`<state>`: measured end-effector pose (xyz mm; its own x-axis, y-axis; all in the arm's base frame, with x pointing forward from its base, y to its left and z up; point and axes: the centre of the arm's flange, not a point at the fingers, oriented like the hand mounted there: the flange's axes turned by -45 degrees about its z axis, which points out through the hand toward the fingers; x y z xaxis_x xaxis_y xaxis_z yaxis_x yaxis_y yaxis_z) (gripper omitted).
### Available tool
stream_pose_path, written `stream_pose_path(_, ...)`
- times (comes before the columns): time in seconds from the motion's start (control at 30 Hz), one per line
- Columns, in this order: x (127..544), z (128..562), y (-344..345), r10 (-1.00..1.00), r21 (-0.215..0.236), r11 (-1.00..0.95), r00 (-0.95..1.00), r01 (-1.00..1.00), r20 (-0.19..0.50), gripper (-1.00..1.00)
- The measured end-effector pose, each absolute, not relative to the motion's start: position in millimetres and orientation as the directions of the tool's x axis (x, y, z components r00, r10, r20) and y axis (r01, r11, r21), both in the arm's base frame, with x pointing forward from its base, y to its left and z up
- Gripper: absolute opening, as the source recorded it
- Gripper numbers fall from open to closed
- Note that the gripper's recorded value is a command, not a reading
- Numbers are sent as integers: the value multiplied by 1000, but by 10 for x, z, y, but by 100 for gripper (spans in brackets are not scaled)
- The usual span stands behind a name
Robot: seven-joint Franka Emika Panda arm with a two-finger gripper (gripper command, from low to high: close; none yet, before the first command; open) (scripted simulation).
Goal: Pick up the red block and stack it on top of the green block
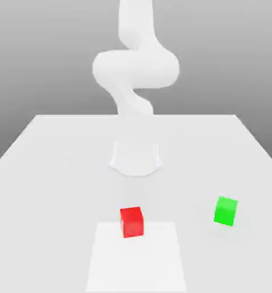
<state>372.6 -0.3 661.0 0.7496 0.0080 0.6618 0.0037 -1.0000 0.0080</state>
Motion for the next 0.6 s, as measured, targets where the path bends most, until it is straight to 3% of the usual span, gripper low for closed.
stream_pose_path(0.13,4060,5617,-21,50,34,-999,838,37,543,0)
stream_pose_path(0.3,4133,4364,-55,98,47,-995,921,87,377,0)
stream_pose_path(0.6,3401,2093,-101,188,5,-982,982,188,29,0)
